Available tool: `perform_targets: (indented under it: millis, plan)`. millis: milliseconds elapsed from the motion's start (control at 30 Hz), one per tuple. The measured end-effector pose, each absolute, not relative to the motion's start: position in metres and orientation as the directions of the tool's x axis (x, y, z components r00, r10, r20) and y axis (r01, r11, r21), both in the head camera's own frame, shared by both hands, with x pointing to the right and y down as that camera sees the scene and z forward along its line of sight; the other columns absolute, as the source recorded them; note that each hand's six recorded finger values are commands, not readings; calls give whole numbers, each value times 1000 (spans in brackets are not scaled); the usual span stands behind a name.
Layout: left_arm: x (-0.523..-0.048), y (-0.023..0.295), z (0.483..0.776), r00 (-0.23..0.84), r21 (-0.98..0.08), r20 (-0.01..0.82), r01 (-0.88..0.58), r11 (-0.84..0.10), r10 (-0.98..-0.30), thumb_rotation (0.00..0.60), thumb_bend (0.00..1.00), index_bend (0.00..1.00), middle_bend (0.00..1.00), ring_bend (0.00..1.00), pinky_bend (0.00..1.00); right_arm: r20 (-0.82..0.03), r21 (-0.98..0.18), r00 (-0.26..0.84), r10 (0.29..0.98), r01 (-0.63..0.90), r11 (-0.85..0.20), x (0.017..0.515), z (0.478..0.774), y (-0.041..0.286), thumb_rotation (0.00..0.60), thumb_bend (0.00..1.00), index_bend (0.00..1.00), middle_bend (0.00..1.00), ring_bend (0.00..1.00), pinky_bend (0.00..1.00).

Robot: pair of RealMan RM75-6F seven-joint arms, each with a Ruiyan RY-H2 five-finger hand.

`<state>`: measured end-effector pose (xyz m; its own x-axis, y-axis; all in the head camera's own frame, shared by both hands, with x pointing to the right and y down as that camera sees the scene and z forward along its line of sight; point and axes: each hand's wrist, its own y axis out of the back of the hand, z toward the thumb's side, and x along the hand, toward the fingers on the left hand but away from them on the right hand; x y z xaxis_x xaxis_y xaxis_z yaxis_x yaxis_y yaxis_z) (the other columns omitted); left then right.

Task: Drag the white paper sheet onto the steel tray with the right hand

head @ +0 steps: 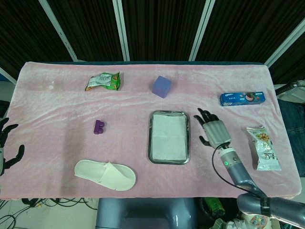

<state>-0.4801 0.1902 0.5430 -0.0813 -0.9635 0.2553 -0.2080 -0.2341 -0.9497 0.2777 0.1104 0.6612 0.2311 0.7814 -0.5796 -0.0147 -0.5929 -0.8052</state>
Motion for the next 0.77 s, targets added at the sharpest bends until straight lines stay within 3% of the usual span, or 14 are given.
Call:
perform_targets:
  millis: [333,567,767]
  plan:
    - [-484,189,540,-89,-957,240,-188,-220,-967,600,401,211,70,11,51,-449,-893,44,892,12,-450,384,606,173,600,247,138,0,65,179]
    - [-484,189,539,-73,-961,239,-162,-225,-968,600,401,198,68,11,50,-402,-915,-20,915,8,-402,410,580,215,600,236,115,0,64,179]
    - [-486,191,539,-72,-962,249,-133,-238,-966,600,401,184,65,11,47,-390,-921,-54,919,1,-391,419,575,230,600,234,90,0,64,179]
